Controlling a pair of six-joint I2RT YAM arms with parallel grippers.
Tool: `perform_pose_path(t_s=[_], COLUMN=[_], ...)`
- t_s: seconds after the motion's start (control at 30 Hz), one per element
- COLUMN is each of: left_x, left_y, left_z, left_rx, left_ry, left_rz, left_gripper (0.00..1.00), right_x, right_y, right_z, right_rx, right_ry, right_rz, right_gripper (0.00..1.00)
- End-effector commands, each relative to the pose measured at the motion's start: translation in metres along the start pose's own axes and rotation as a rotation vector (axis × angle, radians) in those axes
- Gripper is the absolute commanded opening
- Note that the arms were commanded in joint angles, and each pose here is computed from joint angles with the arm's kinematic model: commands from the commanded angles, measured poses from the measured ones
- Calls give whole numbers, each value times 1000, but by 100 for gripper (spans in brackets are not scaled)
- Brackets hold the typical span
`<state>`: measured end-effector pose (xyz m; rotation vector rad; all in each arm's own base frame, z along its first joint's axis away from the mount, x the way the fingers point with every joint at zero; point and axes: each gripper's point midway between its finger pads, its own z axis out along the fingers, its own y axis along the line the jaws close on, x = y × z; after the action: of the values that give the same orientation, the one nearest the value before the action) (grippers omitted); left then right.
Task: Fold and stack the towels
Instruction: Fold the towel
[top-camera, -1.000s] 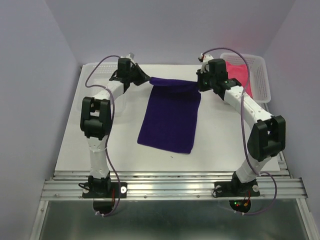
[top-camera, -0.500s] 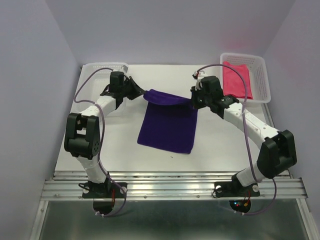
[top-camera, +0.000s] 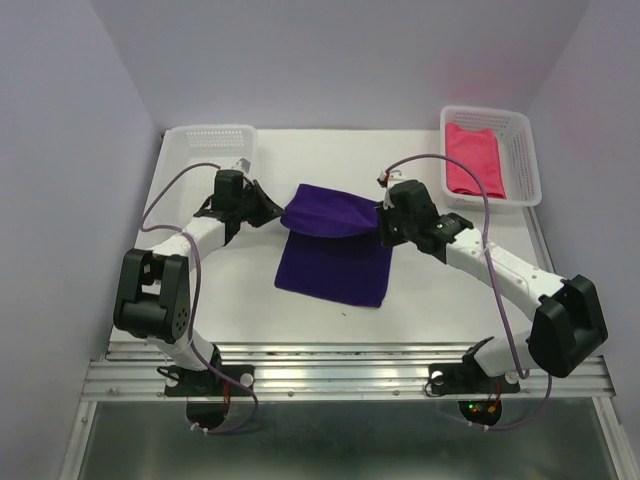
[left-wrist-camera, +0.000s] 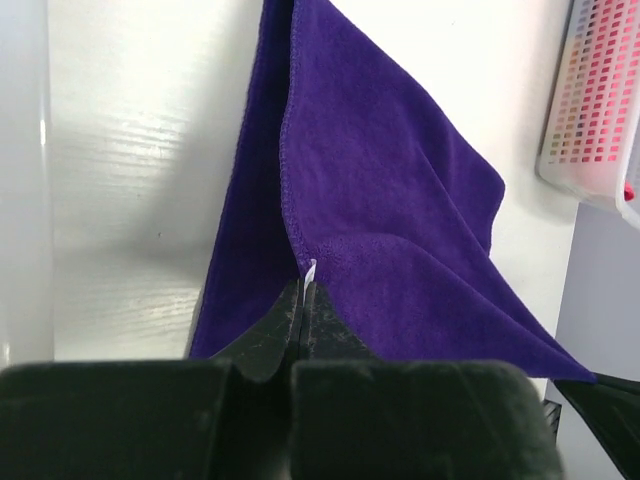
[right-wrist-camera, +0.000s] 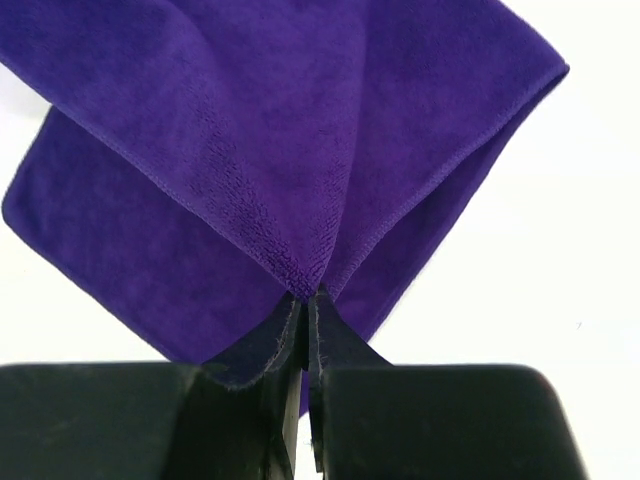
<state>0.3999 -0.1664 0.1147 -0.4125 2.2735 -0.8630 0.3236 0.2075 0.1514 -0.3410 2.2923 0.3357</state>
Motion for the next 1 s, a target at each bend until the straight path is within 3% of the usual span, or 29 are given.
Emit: perform_pose_path(t_s=[0.0,0.97], left_x=[-4,68], left_y=[-9,46], left_z=[-19,-40], left_rx=[22,-116], left_ry=[-50,71], left_rz=[27,-43], left_gripper=[0,0], right_x=[9,99], right_y=[2,29], right_z=[-12,-18], right_rx=[27,-8], right_ry=[-4,188], right_rz=[22,33], right_gripper=[1,1])
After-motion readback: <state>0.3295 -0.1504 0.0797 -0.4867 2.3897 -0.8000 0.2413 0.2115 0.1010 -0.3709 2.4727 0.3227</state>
